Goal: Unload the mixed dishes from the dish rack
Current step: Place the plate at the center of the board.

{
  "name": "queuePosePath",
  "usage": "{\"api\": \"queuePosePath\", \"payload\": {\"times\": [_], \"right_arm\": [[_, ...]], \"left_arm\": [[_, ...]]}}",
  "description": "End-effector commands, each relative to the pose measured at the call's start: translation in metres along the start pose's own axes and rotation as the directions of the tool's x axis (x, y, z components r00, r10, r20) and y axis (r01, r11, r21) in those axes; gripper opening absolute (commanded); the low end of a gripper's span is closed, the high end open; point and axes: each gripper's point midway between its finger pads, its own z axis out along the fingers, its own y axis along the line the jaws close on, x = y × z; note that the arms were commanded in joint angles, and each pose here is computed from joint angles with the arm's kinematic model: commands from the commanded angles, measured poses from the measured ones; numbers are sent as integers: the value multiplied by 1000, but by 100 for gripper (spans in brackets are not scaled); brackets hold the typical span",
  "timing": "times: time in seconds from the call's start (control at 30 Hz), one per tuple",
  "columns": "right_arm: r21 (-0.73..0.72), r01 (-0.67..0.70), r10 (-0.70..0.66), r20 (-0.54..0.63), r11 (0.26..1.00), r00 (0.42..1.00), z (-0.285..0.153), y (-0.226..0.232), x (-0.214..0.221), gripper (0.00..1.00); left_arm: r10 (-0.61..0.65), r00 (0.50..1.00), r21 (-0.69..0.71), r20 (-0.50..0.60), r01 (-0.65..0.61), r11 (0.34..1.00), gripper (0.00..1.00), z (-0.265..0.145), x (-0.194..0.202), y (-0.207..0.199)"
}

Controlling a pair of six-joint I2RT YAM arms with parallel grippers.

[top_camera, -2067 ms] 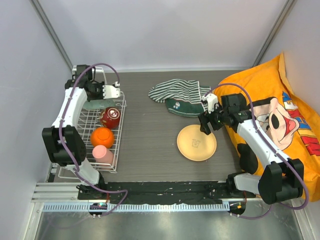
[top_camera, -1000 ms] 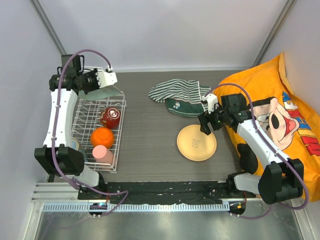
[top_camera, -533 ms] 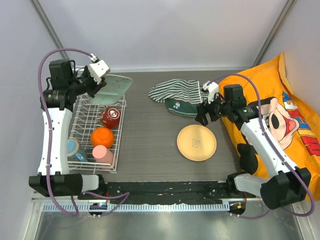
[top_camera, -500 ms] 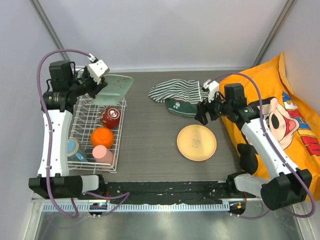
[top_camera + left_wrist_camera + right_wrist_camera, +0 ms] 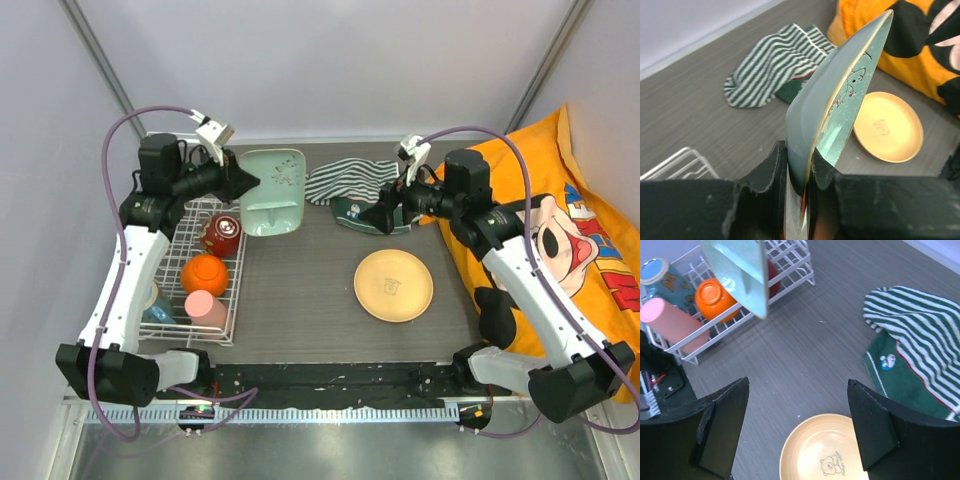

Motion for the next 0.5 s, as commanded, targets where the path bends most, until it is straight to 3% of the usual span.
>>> {"api": "queuePosePath", "payload": {"times": [0.0,0.47], "right_arm": [[-84,32,-25,84,996,996,11,27,-30,84],[-214,-6,22,74,977,997,33,50,-24,81]], "left_arm": [[-7,983,107,182,-13,994,0,1,-52,-45],[-109,983,237,147,71,969,0,18,-28,-83]]}}
